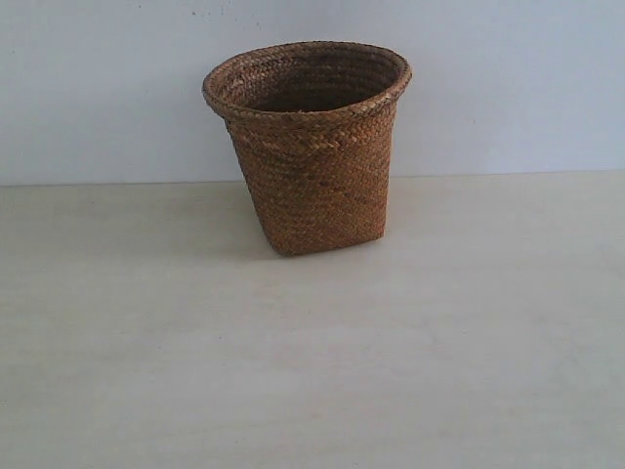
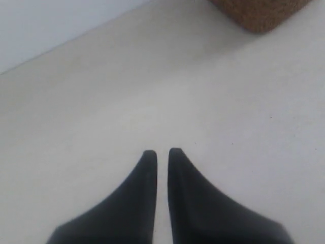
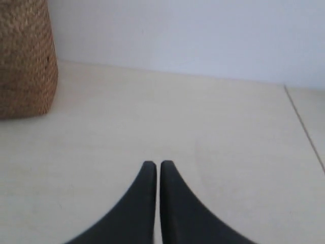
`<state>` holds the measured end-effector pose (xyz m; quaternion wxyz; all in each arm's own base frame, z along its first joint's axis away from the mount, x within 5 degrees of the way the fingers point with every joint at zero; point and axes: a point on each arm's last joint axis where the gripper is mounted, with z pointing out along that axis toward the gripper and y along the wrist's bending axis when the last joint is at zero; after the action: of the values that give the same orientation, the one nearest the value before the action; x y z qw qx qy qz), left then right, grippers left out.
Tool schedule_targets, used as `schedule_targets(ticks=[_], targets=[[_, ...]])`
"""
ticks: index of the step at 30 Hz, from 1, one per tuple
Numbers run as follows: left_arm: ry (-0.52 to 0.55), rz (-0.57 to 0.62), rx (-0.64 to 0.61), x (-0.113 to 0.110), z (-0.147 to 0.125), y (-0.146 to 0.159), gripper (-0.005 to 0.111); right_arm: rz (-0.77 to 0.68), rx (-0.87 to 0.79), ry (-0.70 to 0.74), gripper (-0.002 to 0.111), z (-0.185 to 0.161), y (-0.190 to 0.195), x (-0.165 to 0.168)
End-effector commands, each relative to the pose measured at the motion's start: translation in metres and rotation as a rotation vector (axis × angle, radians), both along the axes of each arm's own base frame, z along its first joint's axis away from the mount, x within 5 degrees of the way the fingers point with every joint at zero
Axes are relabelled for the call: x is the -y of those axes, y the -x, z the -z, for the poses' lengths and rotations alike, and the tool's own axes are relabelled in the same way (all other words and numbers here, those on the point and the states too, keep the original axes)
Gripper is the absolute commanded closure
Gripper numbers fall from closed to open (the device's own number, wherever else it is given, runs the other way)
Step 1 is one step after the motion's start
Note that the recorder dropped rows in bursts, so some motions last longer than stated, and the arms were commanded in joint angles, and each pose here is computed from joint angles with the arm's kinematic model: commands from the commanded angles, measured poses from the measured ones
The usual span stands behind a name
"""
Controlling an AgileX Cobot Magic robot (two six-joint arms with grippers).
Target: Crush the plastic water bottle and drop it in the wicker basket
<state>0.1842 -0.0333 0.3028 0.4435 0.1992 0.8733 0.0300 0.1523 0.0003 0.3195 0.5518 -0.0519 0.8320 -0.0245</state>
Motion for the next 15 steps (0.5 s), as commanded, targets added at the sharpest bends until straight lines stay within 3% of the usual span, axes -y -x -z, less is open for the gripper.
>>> schedule_targets(ticks=[1, 7, 13, 15], targets=[[0.139, -0.027, 0.111, -0.002, -0.005, 0.028, 0.102, 0.011, 0.218, 0.013, 0.108, -0.003, 0.032, 0.001], [0.185, -0.02, 0.301, -0.009, -0.004, 0.065, 0.102, -0.014, 0.383, 0.193, 0.108, 0.009, 0.061, 0.001], [0.245, -0.015, 0.533, -0.016, 0.011, 0.1, 0.102, 0.027, 0.517, -0.006, 0.108, 0.012, 0.086, 0.001], [0.32, -0.032, 0.575, -0.018, 0.016, 0.11, 0.102, 0.028, 0.542, -0.02, 0.108, 0.015, 0.093, 0.0]])
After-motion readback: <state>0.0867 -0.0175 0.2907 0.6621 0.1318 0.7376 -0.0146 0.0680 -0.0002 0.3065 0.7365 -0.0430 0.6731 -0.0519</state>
